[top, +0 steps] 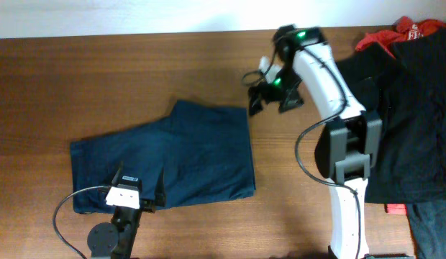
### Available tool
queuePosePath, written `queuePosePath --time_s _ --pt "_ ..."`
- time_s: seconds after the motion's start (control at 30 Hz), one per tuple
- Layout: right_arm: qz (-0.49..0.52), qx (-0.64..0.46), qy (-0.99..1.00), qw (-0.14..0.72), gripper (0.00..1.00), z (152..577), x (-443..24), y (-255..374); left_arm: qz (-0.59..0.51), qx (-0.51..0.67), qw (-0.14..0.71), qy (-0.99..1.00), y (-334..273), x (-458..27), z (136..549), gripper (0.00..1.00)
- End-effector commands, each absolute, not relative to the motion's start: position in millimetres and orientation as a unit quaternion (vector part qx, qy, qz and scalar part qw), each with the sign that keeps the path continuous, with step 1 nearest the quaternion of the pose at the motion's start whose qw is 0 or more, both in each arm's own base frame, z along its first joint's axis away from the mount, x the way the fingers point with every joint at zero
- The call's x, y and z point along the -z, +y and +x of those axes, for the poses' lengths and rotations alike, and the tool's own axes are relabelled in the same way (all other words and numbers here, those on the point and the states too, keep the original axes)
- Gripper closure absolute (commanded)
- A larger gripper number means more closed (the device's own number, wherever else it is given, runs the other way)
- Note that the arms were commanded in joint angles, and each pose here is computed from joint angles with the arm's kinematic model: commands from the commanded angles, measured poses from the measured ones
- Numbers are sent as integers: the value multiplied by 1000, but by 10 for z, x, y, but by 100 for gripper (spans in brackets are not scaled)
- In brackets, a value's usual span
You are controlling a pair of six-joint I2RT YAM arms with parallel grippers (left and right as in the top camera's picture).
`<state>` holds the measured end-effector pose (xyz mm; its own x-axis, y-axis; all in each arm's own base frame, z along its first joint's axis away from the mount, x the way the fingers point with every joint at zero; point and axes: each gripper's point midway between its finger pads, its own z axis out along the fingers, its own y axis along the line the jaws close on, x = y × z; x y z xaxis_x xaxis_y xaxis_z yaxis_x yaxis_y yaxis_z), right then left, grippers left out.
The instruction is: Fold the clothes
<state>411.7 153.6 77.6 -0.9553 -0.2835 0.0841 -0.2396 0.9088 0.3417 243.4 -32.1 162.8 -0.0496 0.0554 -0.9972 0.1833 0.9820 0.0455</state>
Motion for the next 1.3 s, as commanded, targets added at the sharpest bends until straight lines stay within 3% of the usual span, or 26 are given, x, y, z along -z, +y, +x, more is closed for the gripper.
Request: queuePosePath --time_s 0.0,0.23,0.27,0.3,0.33,0.43,0.57,0.7,0.77,0.83,0.87,1.0,1.17,1.27 --pt "155 169 -968 100 2 3874 -462 1735 79 47 684 724 -311 -1608 2435 1" --pt "172 193 -954 153 9 3380 27 2117 79 47 684 724 -311 -1609 2435 1" --pt "164 191 -955 155 16 3362 61 2136 79 47 684 724 -311 -1608 2435 1" --pt "160 190 -957 152 50 3369 74 2152 79 47 684 724 -311 -1608 2435 1" --pt "161 191 -957 148 73 3388 79 2162 79 47 683 724 -311 -1606 2435 1" --pt "137 134 -973 126 96 3540 132 1989 79 47 684 724 -311 -1608 2435 1" --pt "58 49 -993 86 96 3996 -127 1282 79 47 684 724 -311 -1609 2435 1" --pt "-67 51 -995 57 96 4332 -547 391 79 47 684 724 -311 -1607 2435 1" --pt "-90 51 -991 87 86 4193 -553 160 79 47 684 724 -311 -1609 2435 1" --pt "-92 48 -987 123 49 4022 -588 160 79 47 684 724 -311 -1608 2435 1" --pt "-89 46 -986 134 45 3969 -602 181 79 47 683 724 -311 -1606 2435 1" --pt "-83 35 -990 107 39 3988 -811 174 73 32 703 707 -262 -1735 2448 1" --pt "-66 52 -996 -34 34 4043 -1797 273 167 124 749 629 -705 -2164 2282 1" --pt "-31 58 -995 -79 34 3955 -2138 527 159 130 738 643 -698 -2384 2258 1"
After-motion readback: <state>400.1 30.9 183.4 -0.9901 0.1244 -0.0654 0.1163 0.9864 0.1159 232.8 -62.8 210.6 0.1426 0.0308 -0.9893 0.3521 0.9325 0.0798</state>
